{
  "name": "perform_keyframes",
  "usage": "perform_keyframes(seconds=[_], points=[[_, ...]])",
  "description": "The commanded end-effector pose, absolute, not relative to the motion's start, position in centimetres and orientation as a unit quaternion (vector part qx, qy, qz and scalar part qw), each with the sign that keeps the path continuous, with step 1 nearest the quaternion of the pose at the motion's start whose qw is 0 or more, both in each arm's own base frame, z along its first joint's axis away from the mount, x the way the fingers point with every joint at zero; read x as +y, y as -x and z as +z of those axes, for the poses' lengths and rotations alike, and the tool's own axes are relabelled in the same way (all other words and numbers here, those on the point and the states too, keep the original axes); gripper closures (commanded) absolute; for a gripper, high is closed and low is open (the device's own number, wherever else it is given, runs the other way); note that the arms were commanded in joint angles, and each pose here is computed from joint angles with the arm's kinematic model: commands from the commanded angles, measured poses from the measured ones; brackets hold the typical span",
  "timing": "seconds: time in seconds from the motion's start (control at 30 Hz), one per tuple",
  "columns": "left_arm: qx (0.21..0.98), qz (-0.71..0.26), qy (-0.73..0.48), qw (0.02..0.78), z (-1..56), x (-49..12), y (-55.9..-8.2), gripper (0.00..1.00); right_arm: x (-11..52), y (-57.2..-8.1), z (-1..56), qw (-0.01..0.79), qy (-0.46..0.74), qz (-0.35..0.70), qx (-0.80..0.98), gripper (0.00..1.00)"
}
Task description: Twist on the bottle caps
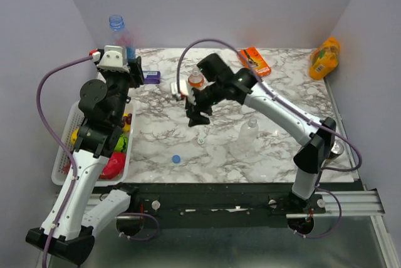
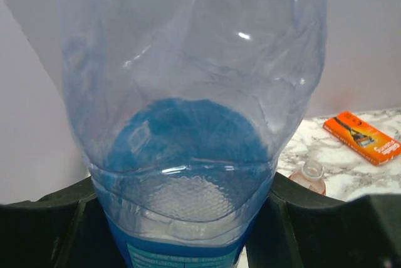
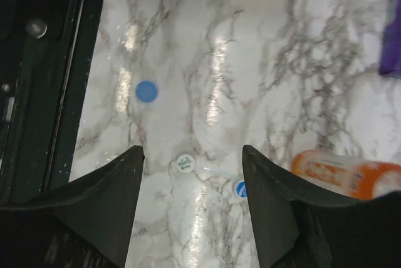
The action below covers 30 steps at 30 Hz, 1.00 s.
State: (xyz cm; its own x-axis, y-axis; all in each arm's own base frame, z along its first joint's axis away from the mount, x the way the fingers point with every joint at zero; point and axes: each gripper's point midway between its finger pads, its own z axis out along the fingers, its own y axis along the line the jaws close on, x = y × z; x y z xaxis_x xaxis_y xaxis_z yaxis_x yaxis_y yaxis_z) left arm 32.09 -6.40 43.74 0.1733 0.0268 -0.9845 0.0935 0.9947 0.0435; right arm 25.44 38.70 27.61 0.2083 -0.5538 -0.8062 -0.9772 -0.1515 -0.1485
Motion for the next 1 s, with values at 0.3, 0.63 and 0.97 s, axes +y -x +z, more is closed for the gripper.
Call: perform_keyframes(seconds=[0.3, 0.63, 0.97], points=[[0.619, -0.100, -0.025, 0.779, 45.0, -6.2, -28.5, 1.00, 44.3, -20.6, 10.9, 0.204, 0.800, 0.247, 0.507, 0.30], [0.632, -0.101, -0.029, 0.768, 43.2, -6.2, -28.5, 1.00, 46.8, -19.8, 6.1, 0.185, 0.812, 0.245, 0.496, 0.34], [0.643, -0.099, -0.024, 0.759, 42.0, -6.1, -28.9, 1.00, 46.7, -17.3, 4.3, 0.151, 0.832, 0.263, 0.464, 0.34]])
